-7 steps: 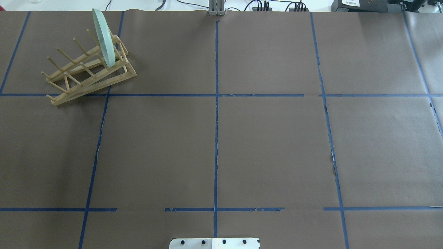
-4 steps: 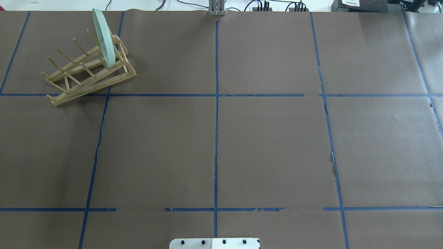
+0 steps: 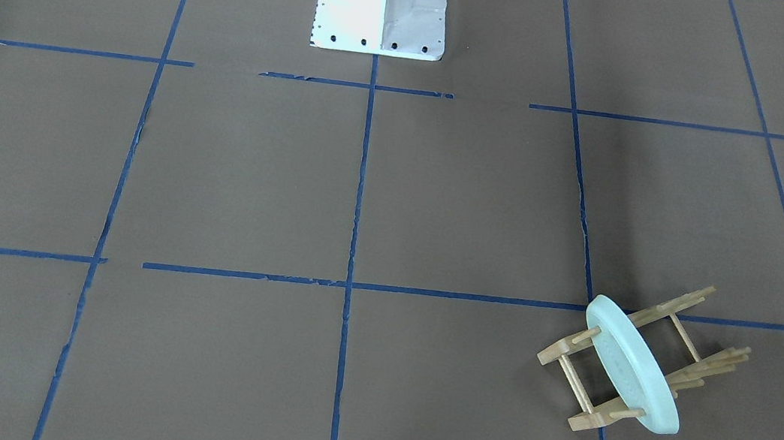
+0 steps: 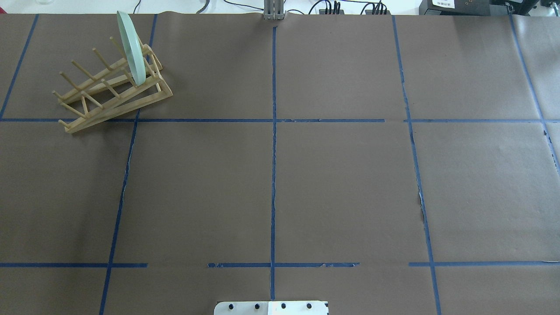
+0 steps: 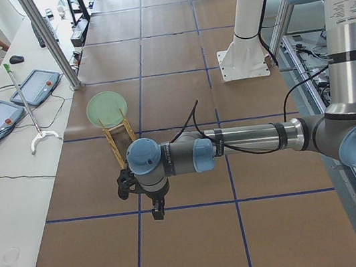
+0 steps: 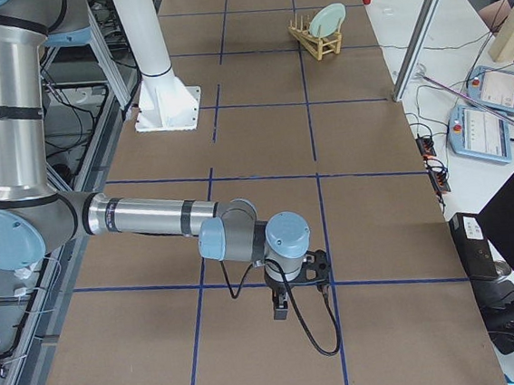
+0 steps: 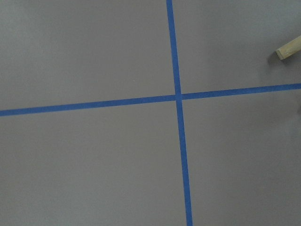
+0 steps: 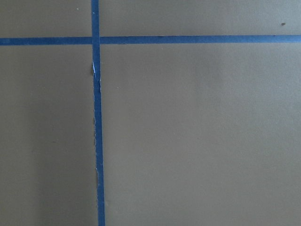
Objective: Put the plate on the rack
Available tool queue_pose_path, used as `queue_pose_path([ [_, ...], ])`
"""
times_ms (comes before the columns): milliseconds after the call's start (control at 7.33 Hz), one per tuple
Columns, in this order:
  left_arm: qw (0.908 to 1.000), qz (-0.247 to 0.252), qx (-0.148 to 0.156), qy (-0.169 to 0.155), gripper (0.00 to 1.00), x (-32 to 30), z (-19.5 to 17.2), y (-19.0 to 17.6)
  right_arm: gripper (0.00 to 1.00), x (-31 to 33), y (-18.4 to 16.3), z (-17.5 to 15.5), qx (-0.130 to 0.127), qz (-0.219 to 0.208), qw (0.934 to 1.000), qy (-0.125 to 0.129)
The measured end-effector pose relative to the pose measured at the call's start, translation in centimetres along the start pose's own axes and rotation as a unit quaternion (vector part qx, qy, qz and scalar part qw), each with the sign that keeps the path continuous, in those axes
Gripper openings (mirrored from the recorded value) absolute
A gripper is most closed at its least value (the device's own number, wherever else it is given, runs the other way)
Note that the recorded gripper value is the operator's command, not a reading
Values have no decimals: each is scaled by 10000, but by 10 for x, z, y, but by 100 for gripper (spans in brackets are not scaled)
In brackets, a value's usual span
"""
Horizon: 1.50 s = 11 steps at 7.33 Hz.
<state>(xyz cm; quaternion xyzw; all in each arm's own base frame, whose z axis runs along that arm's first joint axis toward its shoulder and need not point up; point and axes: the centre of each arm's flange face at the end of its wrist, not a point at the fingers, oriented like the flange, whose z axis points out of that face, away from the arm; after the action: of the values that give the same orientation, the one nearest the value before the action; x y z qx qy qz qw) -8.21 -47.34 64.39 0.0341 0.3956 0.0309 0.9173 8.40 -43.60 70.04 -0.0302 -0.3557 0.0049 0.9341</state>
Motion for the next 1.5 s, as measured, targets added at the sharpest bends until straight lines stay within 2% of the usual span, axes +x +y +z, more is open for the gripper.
queue_pose_path([
  [1500,9997,193,144,-61,100,10,-14,-12,100,0,0,0,-1,-3,10000,0],
])
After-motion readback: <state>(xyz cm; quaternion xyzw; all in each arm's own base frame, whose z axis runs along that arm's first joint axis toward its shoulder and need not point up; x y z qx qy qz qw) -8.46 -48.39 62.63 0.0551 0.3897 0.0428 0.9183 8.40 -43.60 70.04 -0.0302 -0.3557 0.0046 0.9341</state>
